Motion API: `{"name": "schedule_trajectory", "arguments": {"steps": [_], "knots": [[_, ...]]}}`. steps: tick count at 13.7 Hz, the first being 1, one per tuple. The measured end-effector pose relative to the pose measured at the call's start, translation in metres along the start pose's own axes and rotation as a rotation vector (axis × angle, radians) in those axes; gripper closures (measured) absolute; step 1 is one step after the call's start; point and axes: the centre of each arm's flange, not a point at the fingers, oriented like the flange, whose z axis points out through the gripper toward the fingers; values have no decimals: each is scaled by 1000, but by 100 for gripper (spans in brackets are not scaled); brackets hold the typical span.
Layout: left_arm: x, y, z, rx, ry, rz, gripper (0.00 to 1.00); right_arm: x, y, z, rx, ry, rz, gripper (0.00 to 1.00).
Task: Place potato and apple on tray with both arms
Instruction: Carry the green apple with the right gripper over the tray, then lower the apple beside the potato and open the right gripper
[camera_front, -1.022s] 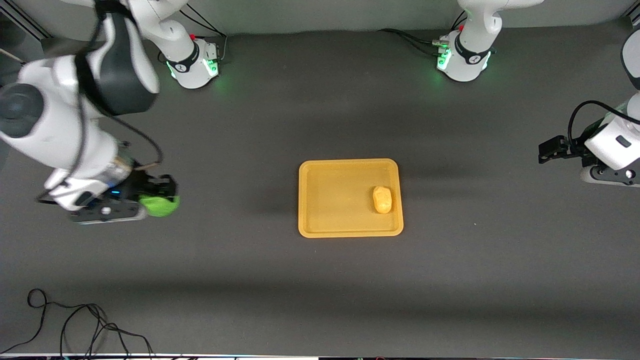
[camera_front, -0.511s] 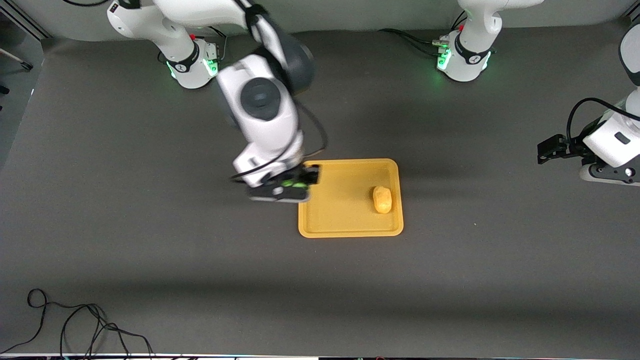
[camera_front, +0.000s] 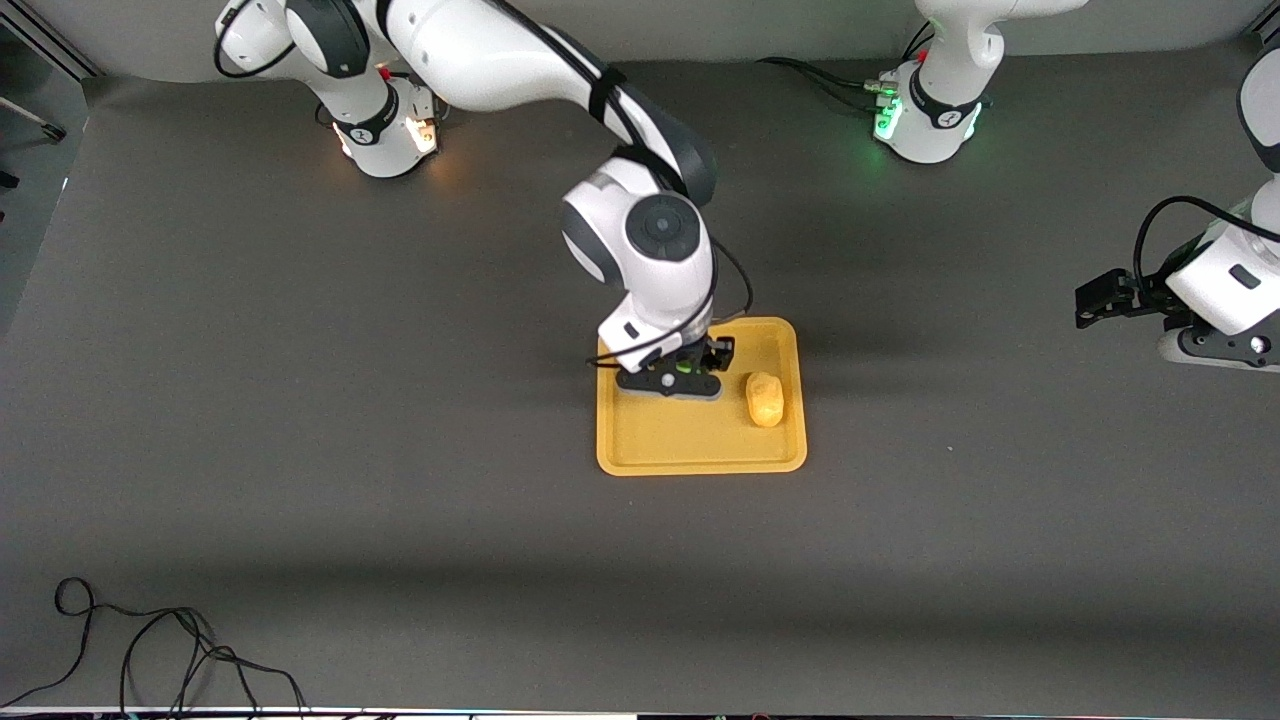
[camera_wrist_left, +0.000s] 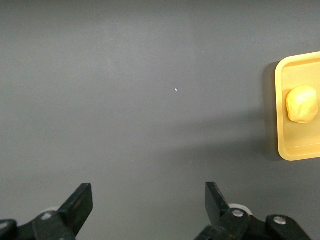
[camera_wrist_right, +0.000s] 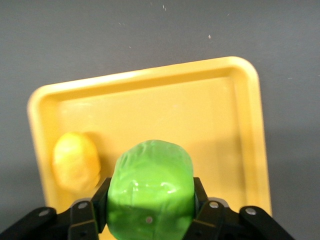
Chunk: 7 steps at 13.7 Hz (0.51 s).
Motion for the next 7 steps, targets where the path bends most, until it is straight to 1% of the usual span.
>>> {"name": "schedule_trajectory", "arguments": {"steps": [3, 5, 7], "knots": [[0, 0, 0, 0, 0, 0, 0, -1, 0, 66, -8, 21, -5, 34], [0, 0, 1, 0, -1, 0, 0, -2, 1, 84, -14, 24, -8, 34], [1, 0, 2, 0, -3, 0, 0, -7, -2, 90, -8, 31, -13, 34]]}}
